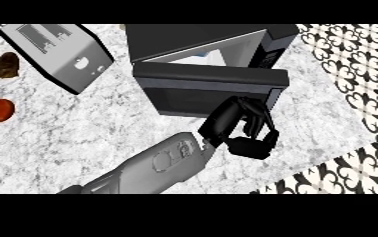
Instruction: Pick up the milk, place it into the microwave and close the microwave
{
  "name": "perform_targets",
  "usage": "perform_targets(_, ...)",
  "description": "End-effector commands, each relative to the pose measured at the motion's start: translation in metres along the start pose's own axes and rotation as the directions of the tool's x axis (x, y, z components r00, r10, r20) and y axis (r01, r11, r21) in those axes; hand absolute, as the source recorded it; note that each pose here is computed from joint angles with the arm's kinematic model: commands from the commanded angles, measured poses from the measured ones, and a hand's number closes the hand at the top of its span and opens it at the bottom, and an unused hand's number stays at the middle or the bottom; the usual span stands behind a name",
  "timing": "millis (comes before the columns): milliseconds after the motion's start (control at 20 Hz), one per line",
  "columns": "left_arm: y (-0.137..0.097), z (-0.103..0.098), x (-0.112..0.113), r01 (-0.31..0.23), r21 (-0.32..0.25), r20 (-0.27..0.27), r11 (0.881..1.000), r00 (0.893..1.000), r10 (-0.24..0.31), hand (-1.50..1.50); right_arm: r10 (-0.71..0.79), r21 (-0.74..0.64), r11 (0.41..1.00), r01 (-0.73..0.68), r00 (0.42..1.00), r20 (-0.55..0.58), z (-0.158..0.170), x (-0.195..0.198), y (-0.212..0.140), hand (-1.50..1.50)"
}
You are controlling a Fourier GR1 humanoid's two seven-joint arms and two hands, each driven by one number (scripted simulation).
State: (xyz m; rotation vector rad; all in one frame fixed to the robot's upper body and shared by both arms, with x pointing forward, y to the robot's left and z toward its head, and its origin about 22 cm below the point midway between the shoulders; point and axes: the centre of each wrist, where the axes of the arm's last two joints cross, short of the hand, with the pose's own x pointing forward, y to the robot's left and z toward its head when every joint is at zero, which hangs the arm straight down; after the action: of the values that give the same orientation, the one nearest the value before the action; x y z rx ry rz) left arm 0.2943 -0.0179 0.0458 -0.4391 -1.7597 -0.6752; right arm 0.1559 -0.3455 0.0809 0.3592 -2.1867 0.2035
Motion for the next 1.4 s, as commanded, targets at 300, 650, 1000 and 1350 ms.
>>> perform_targets(300, 0.020, -0.036, 0.022, 0.022, 0.088, 0.036, 0.996, 0.999, -0.026, 1.50, -0.021, 0.080, 0.997, 0.020, 1.000, 0.011, -0.017, 0.013, -0.005, -1.50)
perform_targets(650, 0.032, -0.051, 0.031, 0.020, 0.141, 0.033, 0.990, 0.999, -0.025, 1.50, -0.015, 0.118, 0.993, 0.014, 1.000, 0.008, -0.028, 0.022, -0.012, -1.50)
perform_targets(1000, 0.040, -0.063, 0.038, 0.032, 0.183, 0.033, 0.983, 0.999, -0.039, 1.50, 0.008, 0.152, 0.988, -0.011, 1.000, 0.018, -0.038, 0.032, -0.018, -1.50)
perform_targets(1350, 0.043, -0.067, 0.040, 0.037, 0.220, 0.042, 0.975, 0.998, -0.047, 1.50, 0.045, 0.164, 0.985, -0.047, 0.999, 0.016, -0.047, 0.041, -0.029, -1.50)
